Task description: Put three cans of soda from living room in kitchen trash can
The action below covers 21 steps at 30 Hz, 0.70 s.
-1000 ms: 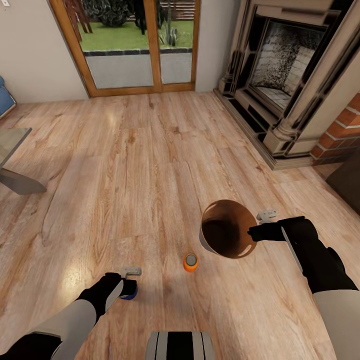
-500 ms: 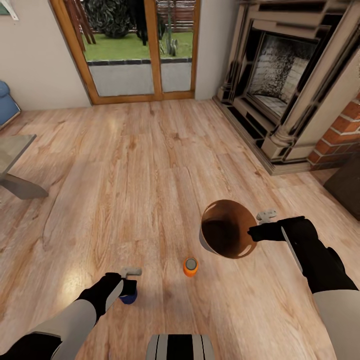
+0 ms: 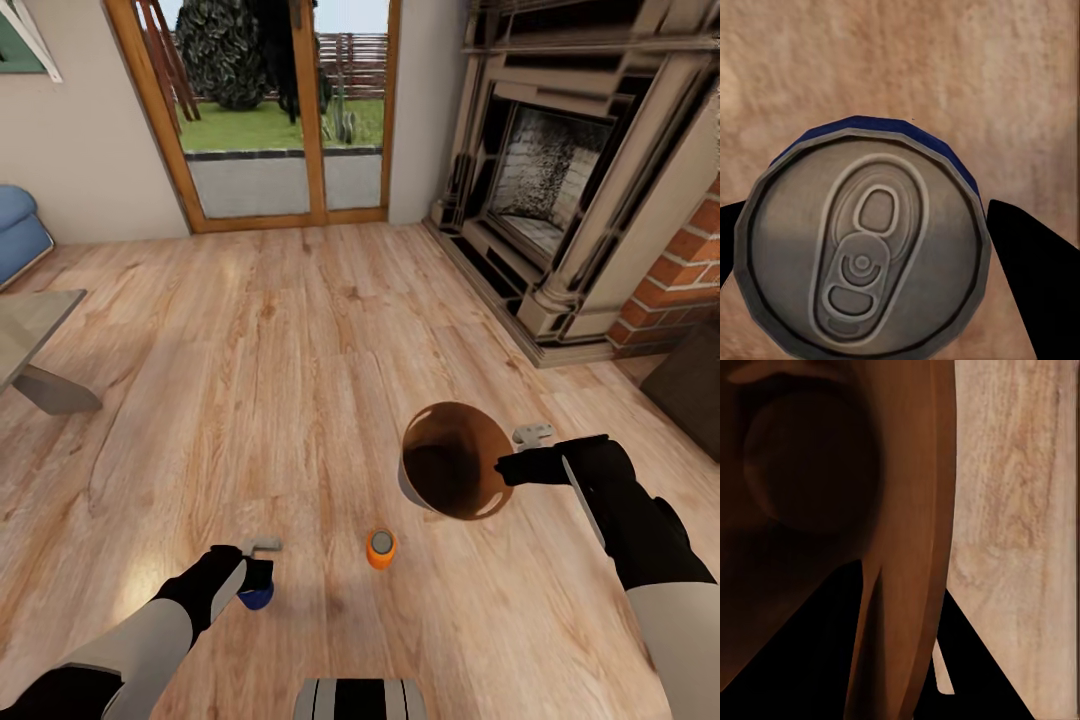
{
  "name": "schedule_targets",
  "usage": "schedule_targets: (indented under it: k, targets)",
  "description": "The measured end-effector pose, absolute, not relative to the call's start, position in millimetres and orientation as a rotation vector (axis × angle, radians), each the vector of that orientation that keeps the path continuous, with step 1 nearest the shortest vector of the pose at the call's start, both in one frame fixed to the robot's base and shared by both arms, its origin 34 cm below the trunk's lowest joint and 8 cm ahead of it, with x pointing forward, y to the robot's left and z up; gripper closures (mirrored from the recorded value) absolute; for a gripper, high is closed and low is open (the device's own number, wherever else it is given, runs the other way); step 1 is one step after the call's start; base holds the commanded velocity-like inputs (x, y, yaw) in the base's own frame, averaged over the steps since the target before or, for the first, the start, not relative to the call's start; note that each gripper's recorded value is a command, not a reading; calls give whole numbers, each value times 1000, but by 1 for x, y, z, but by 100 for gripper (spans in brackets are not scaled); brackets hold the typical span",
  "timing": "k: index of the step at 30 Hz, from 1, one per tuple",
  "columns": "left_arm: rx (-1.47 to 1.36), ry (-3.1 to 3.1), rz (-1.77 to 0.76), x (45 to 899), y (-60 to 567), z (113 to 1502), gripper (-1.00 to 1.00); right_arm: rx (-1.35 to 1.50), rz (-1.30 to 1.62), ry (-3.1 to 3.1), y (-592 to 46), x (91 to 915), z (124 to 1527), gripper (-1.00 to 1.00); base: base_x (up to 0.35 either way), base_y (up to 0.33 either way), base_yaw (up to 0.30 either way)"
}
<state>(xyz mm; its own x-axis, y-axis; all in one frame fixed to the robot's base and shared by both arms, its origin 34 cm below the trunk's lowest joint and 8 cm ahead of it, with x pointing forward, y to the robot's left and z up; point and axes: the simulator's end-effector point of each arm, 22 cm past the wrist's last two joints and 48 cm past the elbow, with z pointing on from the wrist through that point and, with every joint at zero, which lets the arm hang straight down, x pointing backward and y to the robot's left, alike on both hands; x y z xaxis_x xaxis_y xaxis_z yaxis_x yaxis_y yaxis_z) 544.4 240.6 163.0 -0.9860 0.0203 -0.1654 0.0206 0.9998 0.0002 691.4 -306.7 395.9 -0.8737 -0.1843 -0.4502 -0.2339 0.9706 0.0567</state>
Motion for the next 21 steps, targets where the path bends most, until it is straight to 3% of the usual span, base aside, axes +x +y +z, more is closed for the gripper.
schedule_targets:
  k: [6,15,21]
  targets:
    - [31,2951,-9,549,245,170,100,-288,120,2663,-311,688,396,100,0,0,0]
    - [44,2905,12,543,266,167,100,-344,-237,2682,-361,678,369,100,0,0,0]
    - [33,2874,-20,539,258,166,100,-338,-317,2664,-369,680,363,100,0,0,0]
